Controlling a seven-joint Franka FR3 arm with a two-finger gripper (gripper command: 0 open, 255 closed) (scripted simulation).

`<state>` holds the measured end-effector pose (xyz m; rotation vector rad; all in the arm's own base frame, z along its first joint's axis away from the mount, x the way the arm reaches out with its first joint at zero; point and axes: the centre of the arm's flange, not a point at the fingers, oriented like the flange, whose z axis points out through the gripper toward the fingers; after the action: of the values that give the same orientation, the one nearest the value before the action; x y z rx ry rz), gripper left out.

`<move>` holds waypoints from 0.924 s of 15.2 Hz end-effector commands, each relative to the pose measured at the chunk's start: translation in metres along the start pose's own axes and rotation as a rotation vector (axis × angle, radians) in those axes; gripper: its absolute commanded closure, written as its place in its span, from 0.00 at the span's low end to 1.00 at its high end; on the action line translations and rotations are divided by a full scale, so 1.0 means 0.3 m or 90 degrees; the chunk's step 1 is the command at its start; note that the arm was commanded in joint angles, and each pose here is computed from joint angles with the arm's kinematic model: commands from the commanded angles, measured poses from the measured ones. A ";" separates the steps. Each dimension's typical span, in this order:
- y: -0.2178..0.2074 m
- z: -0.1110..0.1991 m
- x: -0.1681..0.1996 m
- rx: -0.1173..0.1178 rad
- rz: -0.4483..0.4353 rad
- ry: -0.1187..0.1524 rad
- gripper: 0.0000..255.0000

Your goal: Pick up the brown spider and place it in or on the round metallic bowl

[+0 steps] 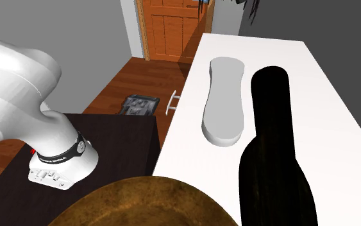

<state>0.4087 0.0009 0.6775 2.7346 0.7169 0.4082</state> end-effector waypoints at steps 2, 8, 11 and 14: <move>0.094 0.012 -0.096 0.000 -0.001 0.000 1.00; 0.276 0.034 -0.286 0.000 -0.001 0.000 1.00; 0.367 0.045 -0.381 0.000 -0.001 0.000 1.00; 0.458 0.056 -0.476 0.000 -0.001 0.000 1.00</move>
<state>0.3586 -0.1747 0.6787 2.7350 0.7175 0.4086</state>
